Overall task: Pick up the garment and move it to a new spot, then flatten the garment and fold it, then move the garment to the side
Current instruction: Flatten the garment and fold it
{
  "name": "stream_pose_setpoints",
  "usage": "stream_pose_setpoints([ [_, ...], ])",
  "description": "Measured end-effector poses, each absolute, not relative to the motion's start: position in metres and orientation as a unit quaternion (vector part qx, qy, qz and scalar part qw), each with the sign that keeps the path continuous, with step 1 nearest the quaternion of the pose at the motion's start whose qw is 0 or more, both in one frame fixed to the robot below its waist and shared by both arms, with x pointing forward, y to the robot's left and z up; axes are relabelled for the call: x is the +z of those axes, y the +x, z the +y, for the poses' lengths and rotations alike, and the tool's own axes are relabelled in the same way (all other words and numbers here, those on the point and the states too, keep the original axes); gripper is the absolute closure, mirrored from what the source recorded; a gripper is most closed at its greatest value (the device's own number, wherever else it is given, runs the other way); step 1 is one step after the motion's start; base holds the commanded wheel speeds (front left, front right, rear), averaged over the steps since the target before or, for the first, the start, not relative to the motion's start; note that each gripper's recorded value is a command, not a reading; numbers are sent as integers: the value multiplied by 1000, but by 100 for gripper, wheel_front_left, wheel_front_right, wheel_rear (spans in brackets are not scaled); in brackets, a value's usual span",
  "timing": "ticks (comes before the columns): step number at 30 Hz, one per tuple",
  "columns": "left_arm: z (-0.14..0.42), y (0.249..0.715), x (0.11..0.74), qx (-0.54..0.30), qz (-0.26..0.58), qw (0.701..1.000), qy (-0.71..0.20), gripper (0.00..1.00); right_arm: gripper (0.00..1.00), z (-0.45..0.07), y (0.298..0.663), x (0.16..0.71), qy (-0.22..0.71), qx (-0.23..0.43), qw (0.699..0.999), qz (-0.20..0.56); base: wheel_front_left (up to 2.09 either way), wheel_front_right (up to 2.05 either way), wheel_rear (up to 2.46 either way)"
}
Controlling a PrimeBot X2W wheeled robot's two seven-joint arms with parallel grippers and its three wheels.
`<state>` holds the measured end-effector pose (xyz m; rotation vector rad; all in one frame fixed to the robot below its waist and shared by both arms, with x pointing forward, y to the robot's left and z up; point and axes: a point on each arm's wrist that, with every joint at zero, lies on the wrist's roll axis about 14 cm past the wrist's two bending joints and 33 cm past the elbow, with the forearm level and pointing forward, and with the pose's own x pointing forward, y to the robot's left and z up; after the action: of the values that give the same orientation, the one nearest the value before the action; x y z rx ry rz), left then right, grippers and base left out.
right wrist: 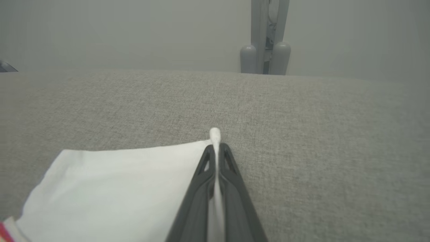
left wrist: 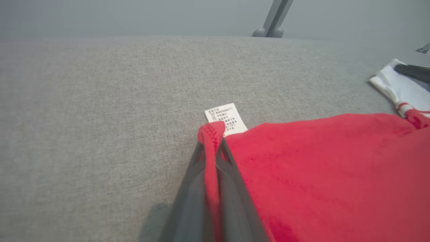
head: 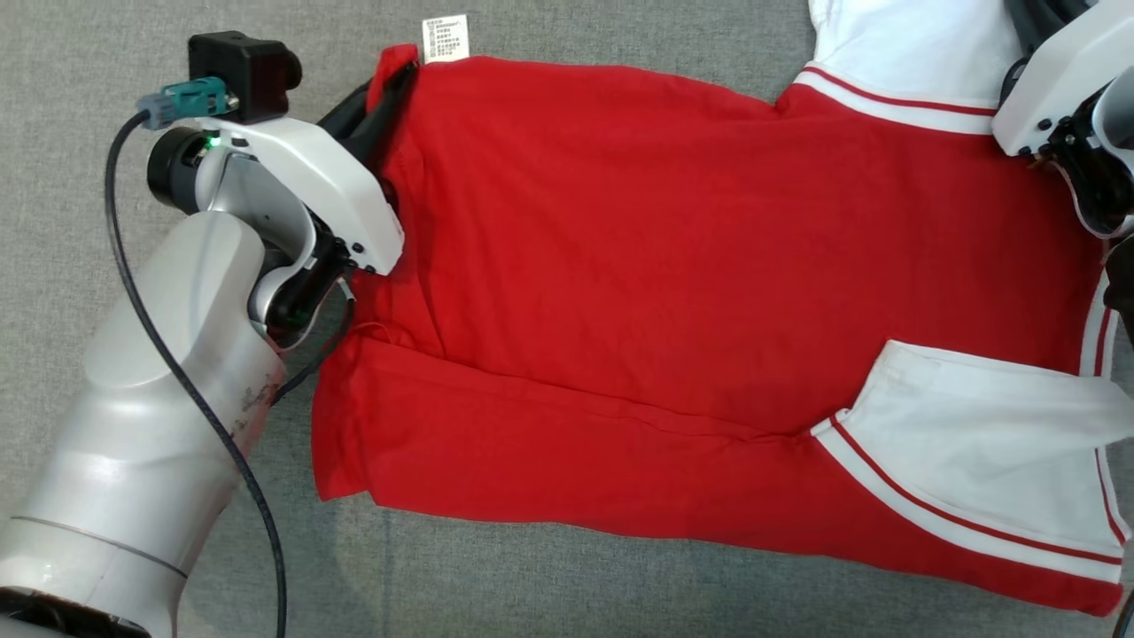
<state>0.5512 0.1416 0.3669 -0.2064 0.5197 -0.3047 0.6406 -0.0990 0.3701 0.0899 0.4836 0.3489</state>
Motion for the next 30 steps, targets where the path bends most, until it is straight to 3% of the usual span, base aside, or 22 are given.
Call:
stream_pose_setpoints([
  [12, 151, 559, 407, -142, 204, 961, -121, 100, 100, -123, 645, 454, 72, 165, 975, 133, 0, 0, 0],
  [18, 143, 556, 421, -148, 194, 956, -164, 100, 100, -123, 635, 465, 70, 175, 974, 125, 0, 0, 0],
  [23, 142, 544, 429, -157, 188, 949, -201, 100, 100, -118, 613, 465, 94, 192, 969, 123, 0, 0, 0],
  [30, 147, 508, 435, -168, 183, 939, -237, 100, 100, -133, 555, 450, 169, 190, 955, 150, 0, 0, 0],
])
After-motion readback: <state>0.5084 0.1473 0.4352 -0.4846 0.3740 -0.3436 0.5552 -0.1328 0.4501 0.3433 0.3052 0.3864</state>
